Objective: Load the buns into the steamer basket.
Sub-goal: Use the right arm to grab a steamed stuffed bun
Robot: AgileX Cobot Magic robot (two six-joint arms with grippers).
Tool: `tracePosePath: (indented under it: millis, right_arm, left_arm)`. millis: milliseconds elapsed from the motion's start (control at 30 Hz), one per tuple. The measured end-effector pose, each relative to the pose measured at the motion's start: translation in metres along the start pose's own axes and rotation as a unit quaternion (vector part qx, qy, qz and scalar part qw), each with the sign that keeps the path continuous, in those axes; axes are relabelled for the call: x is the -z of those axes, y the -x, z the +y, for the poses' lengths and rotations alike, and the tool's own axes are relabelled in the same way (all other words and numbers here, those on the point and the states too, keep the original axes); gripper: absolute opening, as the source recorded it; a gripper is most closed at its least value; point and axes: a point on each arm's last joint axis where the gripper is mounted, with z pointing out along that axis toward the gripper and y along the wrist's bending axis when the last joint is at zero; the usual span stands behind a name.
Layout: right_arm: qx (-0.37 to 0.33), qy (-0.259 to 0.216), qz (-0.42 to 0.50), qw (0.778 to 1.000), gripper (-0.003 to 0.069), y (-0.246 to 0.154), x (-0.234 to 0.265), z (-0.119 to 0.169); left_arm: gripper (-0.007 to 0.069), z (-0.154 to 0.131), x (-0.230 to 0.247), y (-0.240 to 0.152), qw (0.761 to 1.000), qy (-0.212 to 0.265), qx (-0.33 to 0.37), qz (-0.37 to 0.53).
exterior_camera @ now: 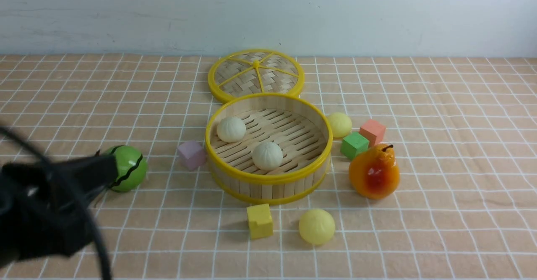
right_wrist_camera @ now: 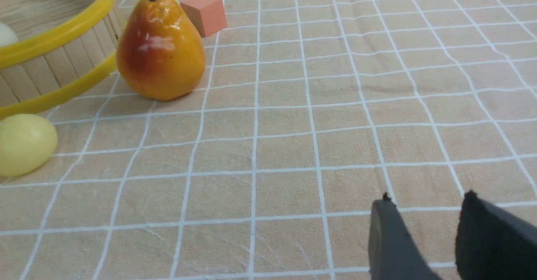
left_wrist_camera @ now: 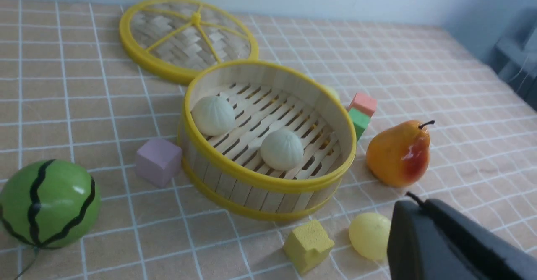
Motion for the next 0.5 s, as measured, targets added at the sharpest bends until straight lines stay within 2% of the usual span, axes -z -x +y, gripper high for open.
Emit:
tracePosePath:
  millis: [200, 367, 467, 500]
  right_arm:
    - [0.000, 0.000, 0.000, 1.000, 0.0239, 0.000, 0.000, 0.000]
    - [-0.003, 0.001, 0.000, 1.000, 0.0239, 0.000, 0.000, 0.000]
    - [-0.068, 0.017, -0.010, 0.997, 0.0239, 0.001, 0.000, 0.003]
    - [-0.155, 0.036, -0.028, 0.987, 0.0239, 0.004, -0.001, 0.006]
  left_arm:
    - [-0.0013, 0.017, 0.017, -0.050, 0.999, -0.012, 0.000, -0.053]
    - [-0.0013, 0.021, 0.020, -0.062, 0.998, -0.016, 0.010, -0.068]
    - [-0.0013, 0.021, 0.020, -0.063, 0.997, -0.017, 0.013, -0.072]
    - [-0.0013, 0.021, 0.020, -0.063, 0.997, -0.017, 0.014, -0.072]
